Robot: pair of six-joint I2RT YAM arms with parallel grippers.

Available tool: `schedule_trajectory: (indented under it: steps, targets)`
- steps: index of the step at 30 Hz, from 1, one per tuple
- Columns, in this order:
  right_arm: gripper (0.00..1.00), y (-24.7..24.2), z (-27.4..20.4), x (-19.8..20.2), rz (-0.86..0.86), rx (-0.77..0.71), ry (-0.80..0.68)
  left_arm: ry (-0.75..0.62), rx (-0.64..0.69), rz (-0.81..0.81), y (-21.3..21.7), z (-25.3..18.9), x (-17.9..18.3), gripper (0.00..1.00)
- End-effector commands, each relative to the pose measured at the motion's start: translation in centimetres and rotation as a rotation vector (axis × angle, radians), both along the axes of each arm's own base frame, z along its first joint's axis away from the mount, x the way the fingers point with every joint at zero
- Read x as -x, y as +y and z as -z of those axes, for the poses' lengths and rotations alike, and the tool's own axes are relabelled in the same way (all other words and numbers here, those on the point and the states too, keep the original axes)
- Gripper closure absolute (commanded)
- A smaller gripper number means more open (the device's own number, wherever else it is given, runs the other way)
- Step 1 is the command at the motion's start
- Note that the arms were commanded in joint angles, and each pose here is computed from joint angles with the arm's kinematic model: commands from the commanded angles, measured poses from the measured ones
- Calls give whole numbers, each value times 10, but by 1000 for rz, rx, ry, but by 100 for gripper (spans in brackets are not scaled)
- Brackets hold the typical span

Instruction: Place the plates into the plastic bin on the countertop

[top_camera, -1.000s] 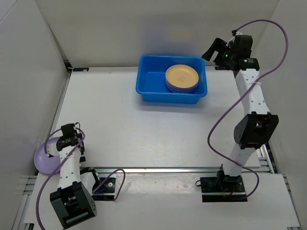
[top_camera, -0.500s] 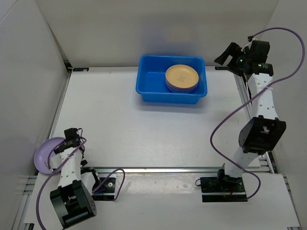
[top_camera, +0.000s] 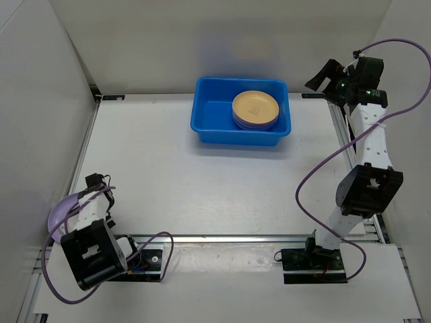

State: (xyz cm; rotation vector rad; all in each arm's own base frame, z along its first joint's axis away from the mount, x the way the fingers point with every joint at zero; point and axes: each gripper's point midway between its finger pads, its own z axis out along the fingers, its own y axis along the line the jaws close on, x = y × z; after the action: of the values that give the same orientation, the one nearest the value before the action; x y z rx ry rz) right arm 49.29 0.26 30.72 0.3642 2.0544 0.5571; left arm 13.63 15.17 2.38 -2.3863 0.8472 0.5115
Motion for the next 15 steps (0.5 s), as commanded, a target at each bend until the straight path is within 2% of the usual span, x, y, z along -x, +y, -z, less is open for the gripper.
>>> schedule_trajectory:
  steps: [1,6,8,12,15]
  targets:
    - [1,-5,-20,7,15,11,-51,32,71,-65,-4,25,12,14]
    - [1,-11,-22,8,40,22,-52,45,84,-56,-6,30,10,21]
    - [1,-12,-21,8,44,19,-49,50,90,-65,-6,33,13,31]
    - [1,-24,-19,8,72,7,-43,78,120,-52,-14,43,21,43]
    - [1,-28,-19,8,78,-14,-41,85,148,-59,-21,52,27,43]
